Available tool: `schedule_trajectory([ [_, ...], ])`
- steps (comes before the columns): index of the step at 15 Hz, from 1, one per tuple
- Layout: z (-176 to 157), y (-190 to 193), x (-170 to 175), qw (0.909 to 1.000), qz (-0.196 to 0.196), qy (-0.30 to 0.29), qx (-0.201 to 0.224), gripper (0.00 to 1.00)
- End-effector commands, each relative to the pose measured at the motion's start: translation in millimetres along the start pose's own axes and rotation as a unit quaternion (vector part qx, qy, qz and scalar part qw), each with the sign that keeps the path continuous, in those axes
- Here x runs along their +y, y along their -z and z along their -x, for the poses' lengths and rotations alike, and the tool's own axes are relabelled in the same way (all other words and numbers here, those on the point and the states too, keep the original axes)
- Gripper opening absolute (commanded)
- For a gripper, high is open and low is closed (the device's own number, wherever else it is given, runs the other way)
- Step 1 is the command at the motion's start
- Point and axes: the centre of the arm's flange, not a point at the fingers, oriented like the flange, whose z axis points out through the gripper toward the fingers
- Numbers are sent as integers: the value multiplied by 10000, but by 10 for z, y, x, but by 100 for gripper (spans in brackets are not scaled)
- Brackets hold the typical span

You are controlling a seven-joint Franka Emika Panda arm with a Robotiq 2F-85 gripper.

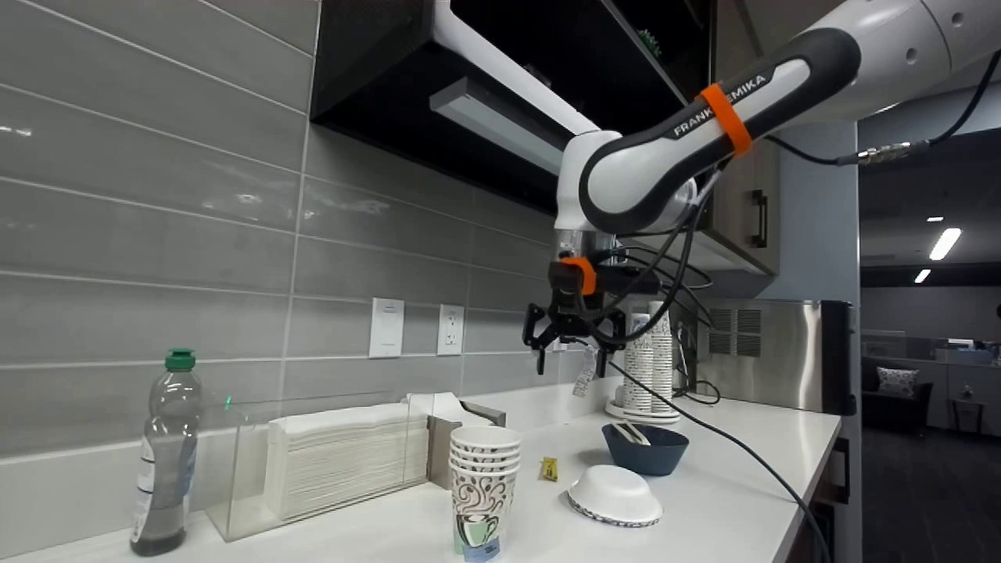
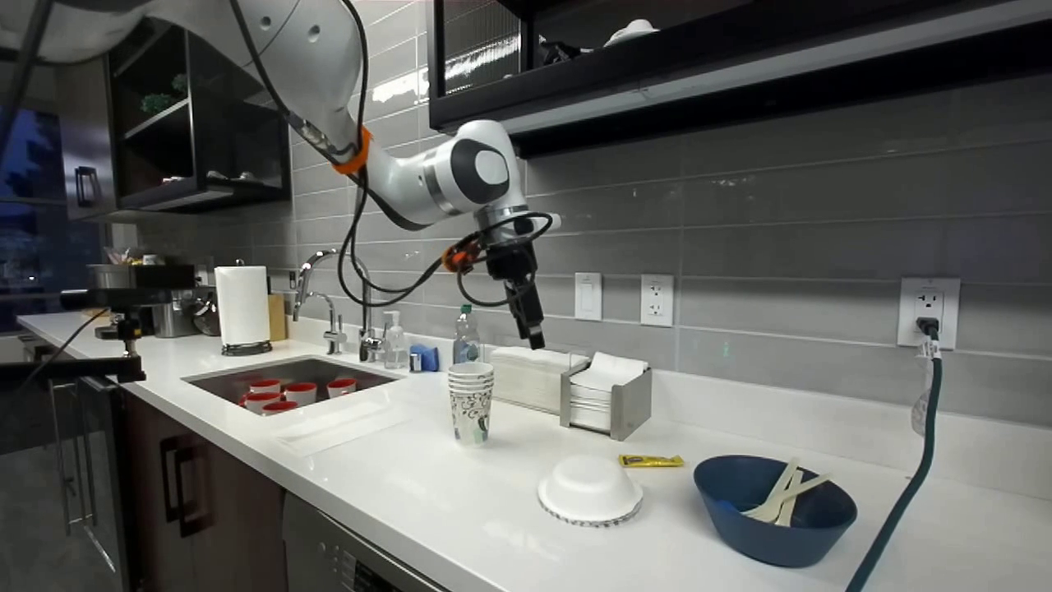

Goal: Move the coffee cups to the left and put the packet into the blue bowl

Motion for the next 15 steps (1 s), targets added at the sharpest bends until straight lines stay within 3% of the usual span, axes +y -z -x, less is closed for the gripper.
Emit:
schedule_trajectory([
  [1,-363,-621,163,9958,319,-591,623,100],
  [3,-623,-928,211,9923,354,-1100,457,100],
  [4,-389,-670,326,9962,299,-701,421,100],
  [6,-507,-951,375,9943,404,-915,379,100],
  [9,-585,-1073,328,9931,507,-958,457,100],
  [13,-1028,-1497,370,9961,568,-623,267,100],
  [15,-1218,-1714,340,9984,318,-430,160,100],
])
